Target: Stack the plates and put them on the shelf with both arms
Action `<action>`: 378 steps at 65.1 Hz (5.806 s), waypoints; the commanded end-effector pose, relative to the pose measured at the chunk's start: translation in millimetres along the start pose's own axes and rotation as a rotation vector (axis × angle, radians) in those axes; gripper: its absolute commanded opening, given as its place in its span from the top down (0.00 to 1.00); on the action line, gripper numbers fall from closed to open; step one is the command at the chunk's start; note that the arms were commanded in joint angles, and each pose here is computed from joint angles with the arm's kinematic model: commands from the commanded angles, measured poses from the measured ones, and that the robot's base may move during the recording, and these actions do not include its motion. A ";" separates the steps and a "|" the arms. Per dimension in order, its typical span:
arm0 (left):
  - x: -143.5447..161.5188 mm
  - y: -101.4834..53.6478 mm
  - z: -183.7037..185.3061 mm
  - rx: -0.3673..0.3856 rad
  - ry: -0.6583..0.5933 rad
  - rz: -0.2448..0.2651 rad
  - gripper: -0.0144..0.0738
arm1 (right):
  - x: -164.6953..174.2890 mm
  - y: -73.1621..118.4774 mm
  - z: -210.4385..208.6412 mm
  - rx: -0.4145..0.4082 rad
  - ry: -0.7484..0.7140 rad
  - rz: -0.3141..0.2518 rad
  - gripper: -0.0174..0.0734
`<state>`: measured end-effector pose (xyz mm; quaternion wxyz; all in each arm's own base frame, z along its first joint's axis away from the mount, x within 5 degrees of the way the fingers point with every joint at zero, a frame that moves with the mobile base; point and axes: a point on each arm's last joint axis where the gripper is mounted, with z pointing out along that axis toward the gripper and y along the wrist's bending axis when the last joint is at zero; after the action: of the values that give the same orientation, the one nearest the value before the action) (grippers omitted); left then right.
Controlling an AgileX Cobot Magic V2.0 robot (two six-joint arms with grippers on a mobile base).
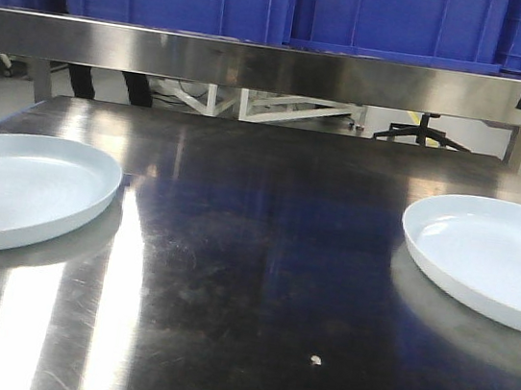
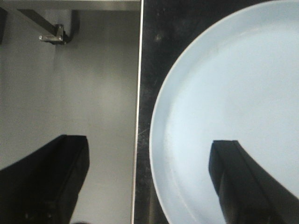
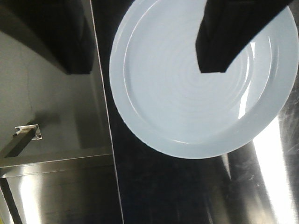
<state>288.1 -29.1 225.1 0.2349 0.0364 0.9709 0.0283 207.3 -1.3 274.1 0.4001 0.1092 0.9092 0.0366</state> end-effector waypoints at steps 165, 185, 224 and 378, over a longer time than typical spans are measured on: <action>-51.9 -9.7 -36.1 0.055 -0.176 -0.047 0.72 | -18.2 4.3 -8.9 -0.025 -0.118 -0.024 0.18; -71.6 -69.8 -77.5 0.232 -0.311 0.028 0.72 | -17.9 4.2 -8.9 -0.024 -0.115 -0.024 0.18; -70.3 -180.5 -41.1 0.389 -0.271 0.229 0.72 | -17.7 4.2 -8.8 -0.024 -0.113 -0.024 0.18; 81.3 15.2 -102.4 0.082 -0.751 -0.132 0.74 | -13.6 2.9 -8.4 -0.010 -0.067 -0.024 0.70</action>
<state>165.9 -8.5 261.1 0.5183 -0.0153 0.8545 -0.0309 205.8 -1.6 272.6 0.3898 0.1089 0.9138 0.0335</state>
